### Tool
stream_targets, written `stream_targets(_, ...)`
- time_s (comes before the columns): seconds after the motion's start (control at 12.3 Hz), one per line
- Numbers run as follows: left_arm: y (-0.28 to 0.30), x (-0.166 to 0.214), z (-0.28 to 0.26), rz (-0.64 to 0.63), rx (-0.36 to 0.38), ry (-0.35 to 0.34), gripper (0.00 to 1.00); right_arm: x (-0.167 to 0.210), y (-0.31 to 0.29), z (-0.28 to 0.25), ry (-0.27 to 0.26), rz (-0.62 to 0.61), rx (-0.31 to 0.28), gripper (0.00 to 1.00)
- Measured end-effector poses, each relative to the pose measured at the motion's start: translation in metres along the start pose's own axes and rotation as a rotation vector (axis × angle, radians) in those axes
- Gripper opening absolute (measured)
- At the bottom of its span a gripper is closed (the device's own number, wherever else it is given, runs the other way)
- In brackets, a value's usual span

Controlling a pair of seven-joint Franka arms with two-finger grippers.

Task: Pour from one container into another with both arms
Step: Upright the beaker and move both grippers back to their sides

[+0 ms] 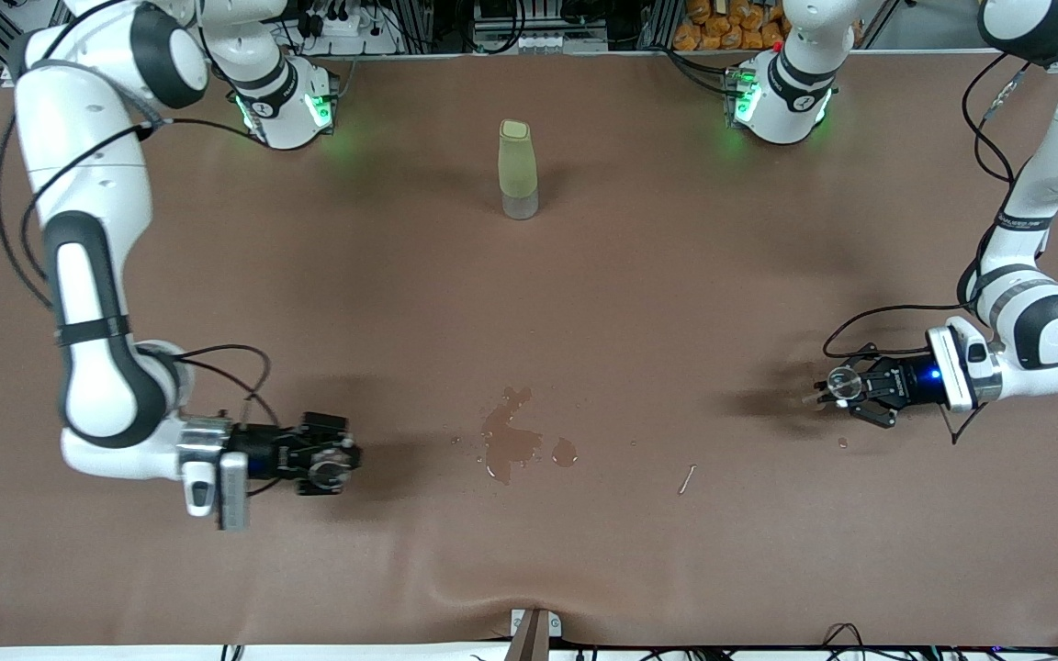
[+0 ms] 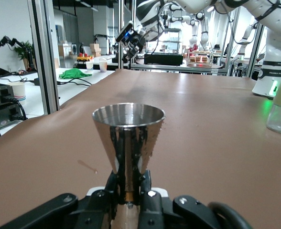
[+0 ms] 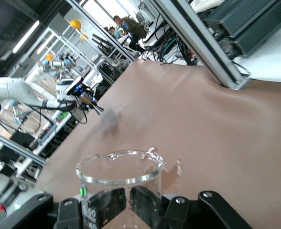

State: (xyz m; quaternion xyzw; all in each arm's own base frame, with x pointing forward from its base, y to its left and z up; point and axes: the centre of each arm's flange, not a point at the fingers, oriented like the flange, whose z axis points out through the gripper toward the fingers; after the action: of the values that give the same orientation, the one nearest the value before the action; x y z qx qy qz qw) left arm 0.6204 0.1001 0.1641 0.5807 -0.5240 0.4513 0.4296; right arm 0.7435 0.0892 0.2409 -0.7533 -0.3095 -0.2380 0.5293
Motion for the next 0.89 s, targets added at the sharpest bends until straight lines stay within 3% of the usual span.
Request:
stream_targets(0.32, 0.022, -0.056, -0.022, -0.003, -0.015, -0.027, 0.21, -0.056, 0.044, -0.057, 0.001, -0.226, -0.018, 0.12)
stream_targets(0.57, 0.030, -0.070, -0.033, -0.010, -0.022, -0.030, 0.21, -0.109, 0.076, -0.113, 0.002, -0.352, -0.056, 0.12)
stream_targets(0.89, 0.034, -0.077, -0.028, -0.002, -0.032, -0.016, 0.21, -0.171, 0.107, -0.161, 0.041, -0.458, -0.113, 0.12)
